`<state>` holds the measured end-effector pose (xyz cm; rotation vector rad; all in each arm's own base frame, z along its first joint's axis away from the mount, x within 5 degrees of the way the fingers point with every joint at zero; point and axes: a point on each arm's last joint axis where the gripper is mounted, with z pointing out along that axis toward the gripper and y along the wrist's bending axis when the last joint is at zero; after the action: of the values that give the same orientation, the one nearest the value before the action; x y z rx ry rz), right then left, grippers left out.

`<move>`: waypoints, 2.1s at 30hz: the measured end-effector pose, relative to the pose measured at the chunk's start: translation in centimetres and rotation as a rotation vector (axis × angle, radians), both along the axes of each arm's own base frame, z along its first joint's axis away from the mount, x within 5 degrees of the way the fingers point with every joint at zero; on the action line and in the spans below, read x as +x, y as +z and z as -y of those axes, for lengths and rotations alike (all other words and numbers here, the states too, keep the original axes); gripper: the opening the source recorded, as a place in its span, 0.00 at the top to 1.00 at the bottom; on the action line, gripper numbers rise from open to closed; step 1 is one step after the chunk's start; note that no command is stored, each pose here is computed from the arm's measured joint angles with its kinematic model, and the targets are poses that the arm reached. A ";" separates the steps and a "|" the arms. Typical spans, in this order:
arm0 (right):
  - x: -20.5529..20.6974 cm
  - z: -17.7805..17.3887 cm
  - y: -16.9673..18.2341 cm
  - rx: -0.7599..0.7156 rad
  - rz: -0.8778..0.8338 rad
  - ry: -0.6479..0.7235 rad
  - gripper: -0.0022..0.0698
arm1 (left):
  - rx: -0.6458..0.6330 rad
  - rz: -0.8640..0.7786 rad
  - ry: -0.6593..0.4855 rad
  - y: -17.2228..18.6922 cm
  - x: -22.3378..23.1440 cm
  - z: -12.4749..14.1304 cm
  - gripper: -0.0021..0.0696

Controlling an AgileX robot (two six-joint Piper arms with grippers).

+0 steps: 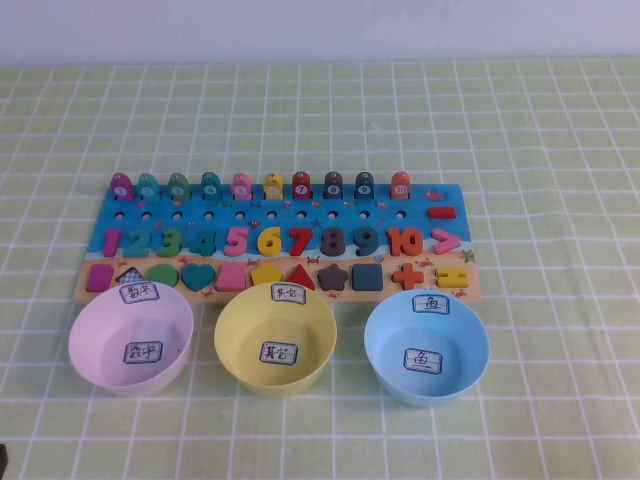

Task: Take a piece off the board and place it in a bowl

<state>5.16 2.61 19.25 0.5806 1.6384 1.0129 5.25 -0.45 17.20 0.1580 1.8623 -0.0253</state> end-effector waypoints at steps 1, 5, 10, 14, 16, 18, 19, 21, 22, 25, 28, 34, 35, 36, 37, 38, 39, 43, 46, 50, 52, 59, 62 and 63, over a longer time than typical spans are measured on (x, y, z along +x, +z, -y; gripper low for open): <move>0.0 0.0 0.0 -0.021 0.010 -0.003 0.99 | 0.000 0.000 0.000 0.0 0.0 0.0 0.98; 0.0 0.0 0.0 -0.086 0.030 0.006 0.99 | 0.000 0.000 0.000 0.0 0.0 0.0 0.98; 0.0 -0.4 0.1 -0.131 0.000 0.052 0.99 | 0.000 0.000 0.000 0.0 0.0 0.0 0.98; 0.5 -0.6 3.2 -0.256 0.030 0.087 0.99 | 0.000 0.000 0.000 0.0 0.0 0.0 0.98; 0.9 -0.8 5.5 -0.363 0.054 0.123 0.99 | 0.000 0.000 0.000 0.0 0.0 0.0 0.98; 1.5 -1.1 6.6 -0.456 0.029 0.176 0.99 | 0.000 0.000 0.000 0.0 0.0 0.0 0.98; 1.8 -1.2 7.1 -0.499 0.013 0.204 0.99 | 0.000 0.000 0.000 0.0 0.0 0.0 0.98; 2.8 -1.6 8.1 -0.598 -0.055 0.287 0.99 | 0.000 0.000 0.000 0.0 0.0 0.0 0.98; 3.3 -1.7 8.5 -0.634 -0.090 0.325 0.99 | 0.000 0.000 0.000 0.0 0.0 0.0 0.98; 4.7 -1.9 9.7 -0.728 -0.179 0.417 0.99 | 0.000 0.000 0.000 0.0 0.0 0.0 0.98; 6.4 -1.9 11.3 -0.813 -0.241 0.462 0.99 | 0.000 0.000 0.000 0.0 0.0 0.0 0.98; 10.4 -1.4 13.5 -0.950 -0.402 0.524 0.99 | 0.000 0.000 0.000 0.0 0.0 0.0 0.98; 11.0 -1.3 14.0 -0.977 -0.416 0.526 0.99 | 0.000 0.000 0.000 0.0 0.0 0.0 0.98; 11.7 -1.3 14.2 -0.994 -0.442 0.536 0.99 | 0.000 0.000 0.000 0.0 0.0 0.0 0.98; 12.4 -1.2 14.6 -1.012 -0.464 0.537 0.99 | 0.000 0.000 0.000 0.0 0.0 0.0 0.98; 13.1 -1.1 14.9 -1.024 -0.484 0.533 0.99 | 0.000 0.000 0.000 0.0 0.0 0.0 0.98; 13.8 -1.0 15.3 -1.037 -0.501 0.531 0.99 | 0.000 0.000 0.000 0.0 0.0 0.0 0.98; 16.2 -0.8 16.4 -1.076 -0.540 0.524 0.99 | 0.000 0.000 0.000 0.0 0.0 0.0 0.98; 18.0 -0.5 16.8 -1.125 -0.587 0.502 0.99 | 0.000 0.000 0.000 0.0 0.0 0.0 0.98; 20.4 -0.1 17.7 -1.152 -0.647 0.460 0.99 | 0.003 0.000 0.000 0.0 0.0 0.0 0.98; 21.7 -0.1 18.1 -1.145 -0.675 0.451 0.99 | 0.003 0.000 0.000 0.0 0.0 0.0 0.98; 26.7 -1.9 18.0 -1.176 -0.702 0.475 0.99 | 0.008 0.001 0.001 0.0 0.0 0.0 0.98; 28.8 -3.9 17.4 -1.226 -0.687 0.510 0.99 | 0.050 0.006 0.004 0.0 0.0 -0.2 0.98; 29.6 -4.6 17.0 -1.244 -0.683 0.522 0.99 | 0.062 0.008 0.005 0.0 0.0 -0.2 0.98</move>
<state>34.73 7.24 36.26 -0.4325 2.6761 -0.0761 5.27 -0.24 17.22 0.1965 1.8563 0.0363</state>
